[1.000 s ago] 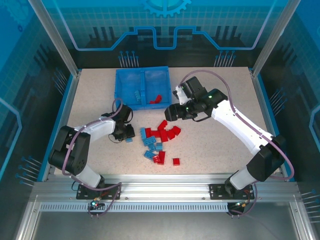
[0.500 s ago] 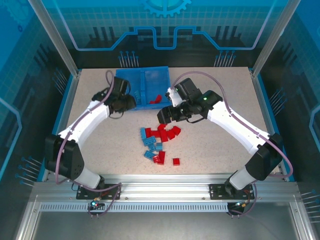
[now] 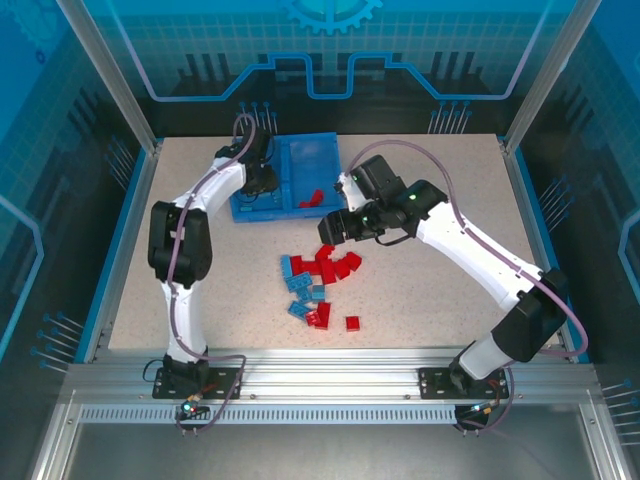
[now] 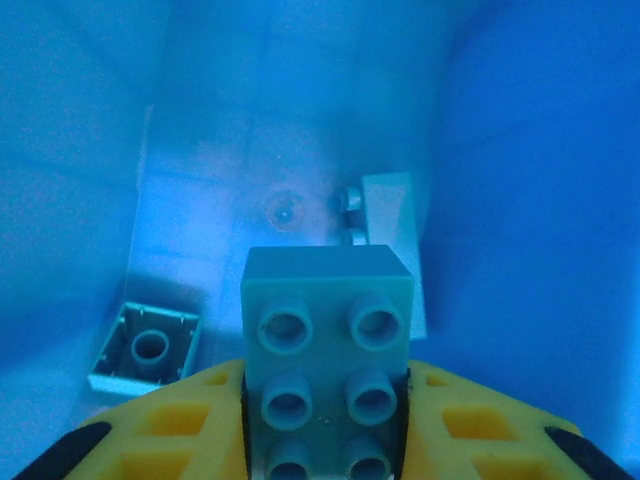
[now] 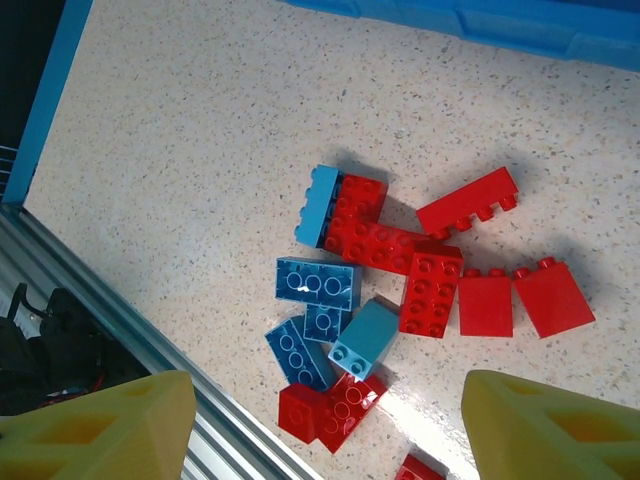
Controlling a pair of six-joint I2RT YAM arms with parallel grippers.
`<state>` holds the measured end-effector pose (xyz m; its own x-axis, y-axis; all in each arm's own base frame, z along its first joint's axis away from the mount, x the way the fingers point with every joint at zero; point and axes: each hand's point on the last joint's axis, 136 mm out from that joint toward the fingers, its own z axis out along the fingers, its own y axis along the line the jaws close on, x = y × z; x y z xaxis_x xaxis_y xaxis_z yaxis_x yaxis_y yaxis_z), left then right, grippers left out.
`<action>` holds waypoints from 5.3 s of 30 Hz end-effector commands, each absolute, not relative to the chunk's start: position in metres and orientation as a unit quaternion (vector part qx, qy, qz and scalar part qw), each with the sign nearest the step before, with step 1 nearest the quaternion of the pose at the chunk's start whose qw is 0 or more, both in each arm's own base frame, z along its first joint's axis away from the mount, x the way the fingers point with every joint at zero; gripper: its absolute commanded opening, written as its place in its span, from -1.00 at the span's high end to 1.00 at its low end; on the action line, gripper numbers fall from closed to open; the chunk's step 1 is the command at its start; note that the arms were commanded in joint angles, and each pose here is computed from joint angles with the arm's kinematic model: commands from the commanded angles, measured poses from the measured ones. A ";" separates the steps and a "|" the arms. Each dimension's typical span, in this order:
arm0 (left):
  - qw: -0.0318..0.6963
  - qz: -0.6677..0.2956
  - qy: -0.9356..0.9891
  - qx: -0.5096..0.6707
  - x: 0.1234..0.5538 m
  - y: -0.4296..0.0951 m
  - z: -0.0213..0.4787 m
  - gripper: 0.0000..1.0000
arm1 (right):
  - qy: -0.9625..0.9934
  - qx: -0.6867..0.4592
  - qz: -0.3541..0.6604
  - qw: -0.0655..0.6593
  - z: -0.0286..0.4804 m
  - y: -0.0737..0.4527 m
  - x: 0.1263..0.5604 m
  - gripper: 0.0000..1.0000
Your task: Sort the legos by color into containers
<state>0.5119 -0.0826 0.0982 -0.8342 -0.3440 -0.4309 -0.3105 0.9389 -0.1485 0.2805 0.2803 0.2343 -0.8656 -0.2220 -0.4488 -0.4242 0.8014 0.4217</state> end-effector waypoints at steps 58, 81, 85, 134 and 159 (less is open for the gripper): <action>0.371 -0.233 0.884 0.163 0.301 -0.169 0.203 -0.98 | 0.995 0.014 0.094 -0.003 0.036 0.300 0.357 0.24; 0.364 -0.234 0.888 0.153 0.297 -0.167 0.189 -0.97 | 0.996 0.003 0.089 -0.011 0.021 0.303 0.366 0.33; 0.368 -0.235 0.887 0.152 0.296 -0.166 0.190 -0.97 | 0.994 -0.013 0.102 0.036 0.056 0.304 0.376 0.40; 0.239 -0.265 0.900 -0.251 0.282 -0.133 0.124 -0.84 | 0.932 -0.097 0.127 0.324 0.218 0.319 0.495 0.01; 0.089 -0.185 0.955 -0.216 0.298 -0.167 0.044 -0.35 | 0.926 -0.213 0.265 0.164 0.226 0.282 0.294 -0.63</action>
